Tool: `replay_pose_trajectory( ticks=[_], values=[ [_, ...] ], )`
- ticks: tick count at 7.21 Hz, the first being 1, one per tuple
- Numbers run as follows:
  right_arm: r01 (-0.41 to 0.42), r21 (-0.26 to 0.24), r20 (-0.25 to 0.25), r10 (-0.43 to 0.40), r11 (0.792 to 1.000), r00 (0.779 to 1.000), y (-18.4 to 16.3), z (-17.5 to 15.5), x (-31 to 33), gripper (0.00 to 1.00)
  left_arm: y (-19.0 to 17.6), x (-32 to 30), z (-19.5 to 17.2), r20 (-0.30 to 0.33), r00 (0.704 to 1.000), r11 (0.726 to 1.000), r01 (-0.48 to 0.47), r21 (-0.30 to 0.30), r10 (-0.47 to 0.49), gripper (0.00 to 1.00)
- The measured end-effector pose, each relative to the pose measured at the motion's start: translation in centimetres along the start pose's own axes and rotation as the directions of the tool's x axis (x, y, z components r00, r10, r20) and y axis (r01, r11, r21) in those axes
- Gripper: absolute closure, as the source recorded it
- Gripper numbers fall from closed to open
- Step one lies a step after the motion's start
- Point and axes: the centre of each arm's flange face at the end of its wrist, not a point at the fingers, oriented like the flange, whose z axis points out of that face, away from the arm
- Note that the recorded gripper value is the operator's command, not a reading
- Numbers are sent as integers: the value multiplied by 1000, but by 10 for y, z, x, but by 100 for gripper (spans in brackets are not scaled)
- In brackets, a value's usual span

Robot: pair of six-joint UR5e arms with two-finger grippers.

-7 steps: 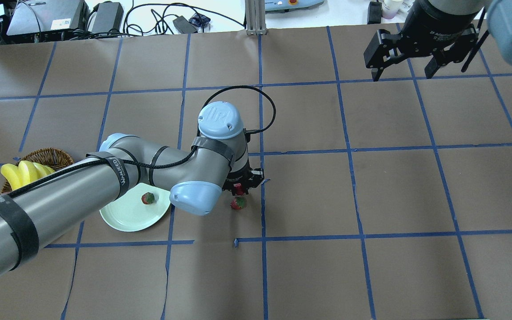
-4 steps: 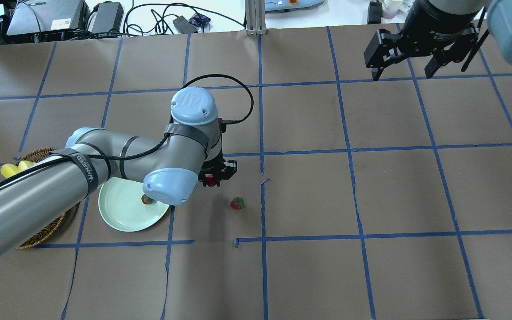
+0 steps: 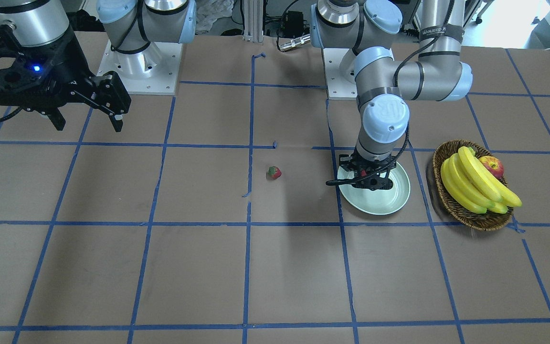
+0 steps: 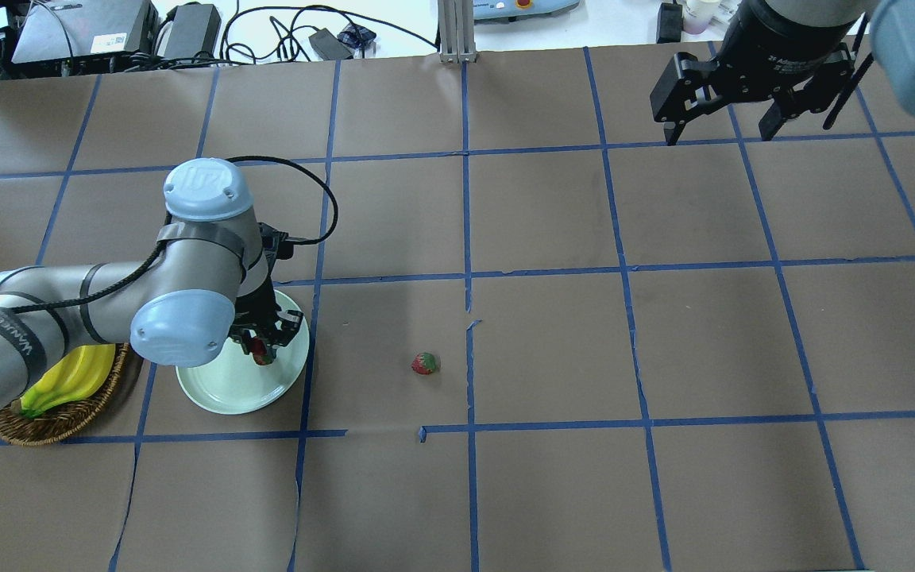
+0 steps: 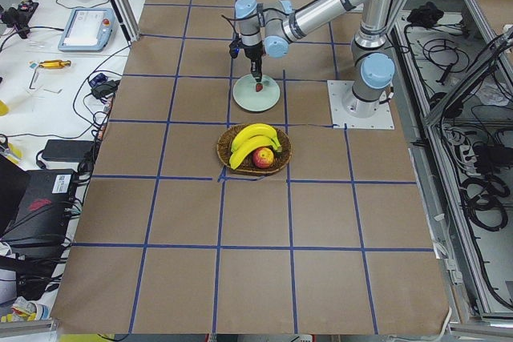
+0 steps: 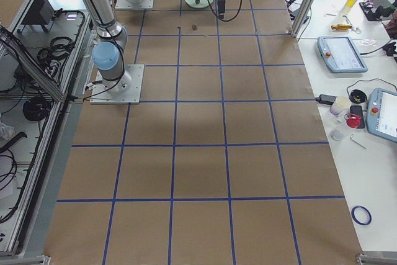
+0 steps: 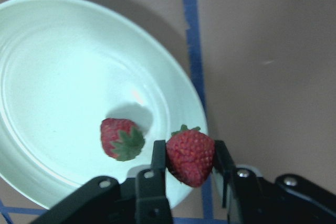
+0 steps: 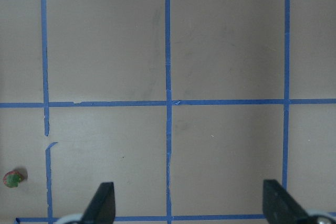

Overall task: Collect all strawberries into plate
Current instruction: 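Lower the strawberry onto the plate and open the left gripper, then move the left gripper to the last strawberry and grasp it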

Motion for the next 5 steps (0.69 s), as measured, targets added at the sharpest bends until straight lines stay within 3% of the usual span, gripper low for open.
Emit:
replay_pose_trajectory(
  ticks=[1, 2, 4, 5],
  values=[
    [0, 0, 0, 0, 1000, 1000, 0, 0, 0, 0, 1, -32, 5, -14, 1000, 1000, -14, -10, 14, 22],
    [0, 0, 0, 0, 1000, 1000, 0, 0, 0, 0, 2, -48, 9, -33, 999, 1000, -10, -15, 9, 4],
    [0, -1, 0, 0, 1000, 1000, 0, 0, 0, 0, 1, -32, 2, -88, 996, 1000, 12, 15, -11, 1],
    [0, -1, 0, 0, 1000, 1000, 0, 0, 0, 0, 1, 5, -11, -101, 994, 998, 46, 44, -41, 0]
  ],
)
